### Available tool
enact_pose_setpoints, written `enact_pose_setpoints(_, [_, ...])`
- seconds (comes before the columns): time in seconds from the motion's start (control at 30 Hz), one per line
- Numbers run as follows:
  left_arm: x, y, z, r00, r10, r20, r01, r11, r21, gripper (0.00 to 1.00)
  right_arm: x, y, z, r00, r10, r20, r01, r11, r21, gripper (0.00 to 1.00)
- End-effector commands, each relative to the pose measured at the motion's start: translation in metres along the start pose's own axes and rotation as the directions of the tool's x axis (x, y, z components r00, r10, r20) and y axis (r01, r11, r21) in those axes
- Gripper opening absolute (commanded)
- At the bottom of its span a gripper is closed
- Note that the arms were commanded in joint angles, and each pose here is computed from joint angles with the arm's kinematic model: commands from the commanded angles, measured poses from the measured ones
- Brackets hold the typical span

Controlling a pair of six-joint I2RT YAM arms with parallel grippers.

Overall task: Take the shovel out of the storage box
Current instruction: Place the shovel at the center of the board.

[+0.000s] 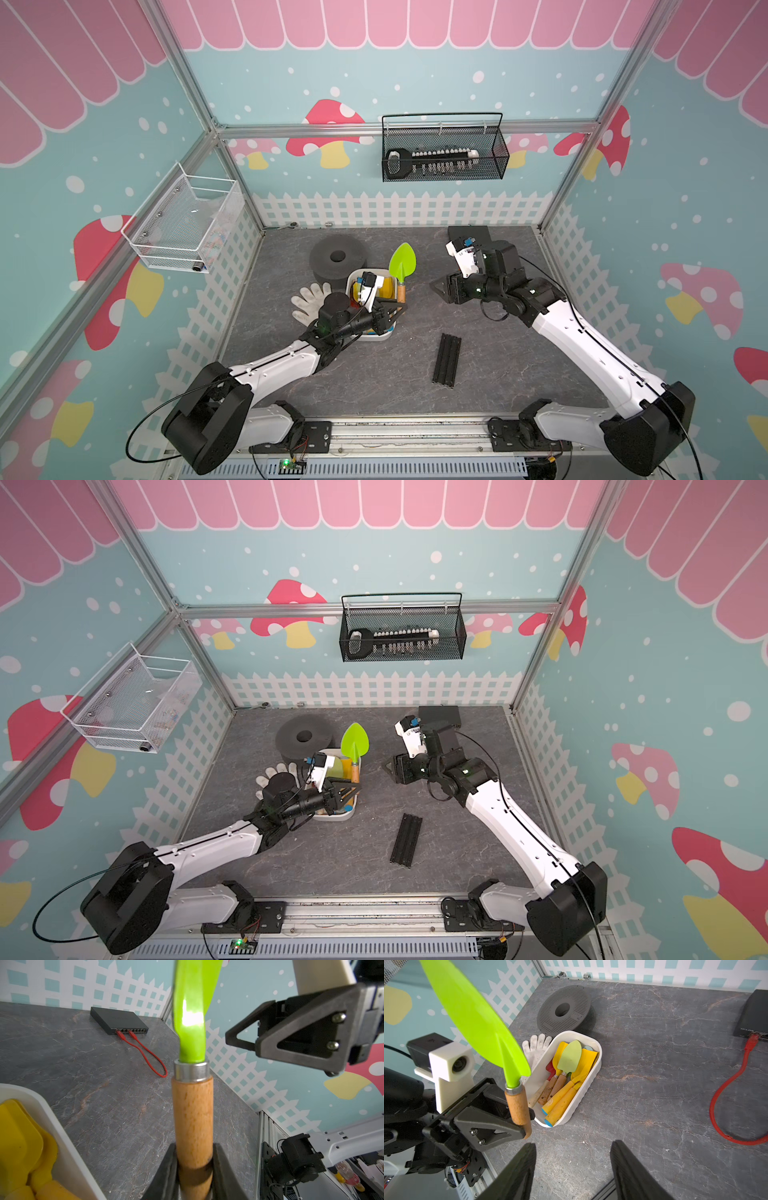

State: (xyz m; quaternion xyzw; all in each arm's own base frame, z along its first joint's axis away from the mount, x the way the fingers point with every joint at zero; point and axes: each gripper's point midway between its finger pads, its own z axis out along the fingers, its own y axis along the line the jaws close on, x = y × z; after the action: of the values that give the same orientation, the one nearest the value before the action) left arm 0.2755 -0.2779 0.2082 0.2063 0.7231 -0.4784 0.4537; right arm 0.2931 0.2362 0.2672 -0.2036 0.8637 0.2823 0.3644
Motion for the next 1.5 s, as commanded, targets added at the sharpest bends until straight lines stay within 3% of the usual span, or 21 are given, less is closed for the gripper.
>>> enact_pose_setpoints(0.0, [-0.002, 0.004, -0.004, 0.999, 0.028, 0.022, -0.027, 0.999, -0.041, 0.0, 0.003, 0.004, -0.001, 1.0, 0.007, 0.015, -0.008, 0.996, 0.093, 0.63])
enact_pose_setpoints(0.2, [-0.003, 0.003, -0.006, 0.999, 0.028, 0.023, -0.027, 0.999, -0.044, 0.01, 0.006, 0.027, 0.01, 1.0, -0.011, 0.007, 0.01, 0.995, 0.095, 0.51])
enact_pose_setpoints(0.47, [-0.003, 0.0, -0.005, 1.0, 0.014, 0.024, -0.013, 1.0, -0.027, 0.01, 0.001, 0.051, 0.032, 0.998, -0.056, -0.013, 0.056, 0.995, 0.084, 0.53])
enact_pose_setpoints(1.13, [-0.002, -0.005, -0.002, 1.0, 0.007, 0.009, -0.007, 1.0, 0.003, 0.01, -0.011, 0.058, 0.077, 1.0, -0.011, 0.006, 0.011, 0.996, 0.084, 0.49])
enact_pose_setpoints(1.47, [-0.003, -0.007, -0.002, 1.0, 0.0, 0.015, 0.0, 1.0, 0.017, 0.03, -0.004, 0.055, 0.088, 1.0, -0.011, -0.012, 0.012, 0.996, 0.092, 0.35])
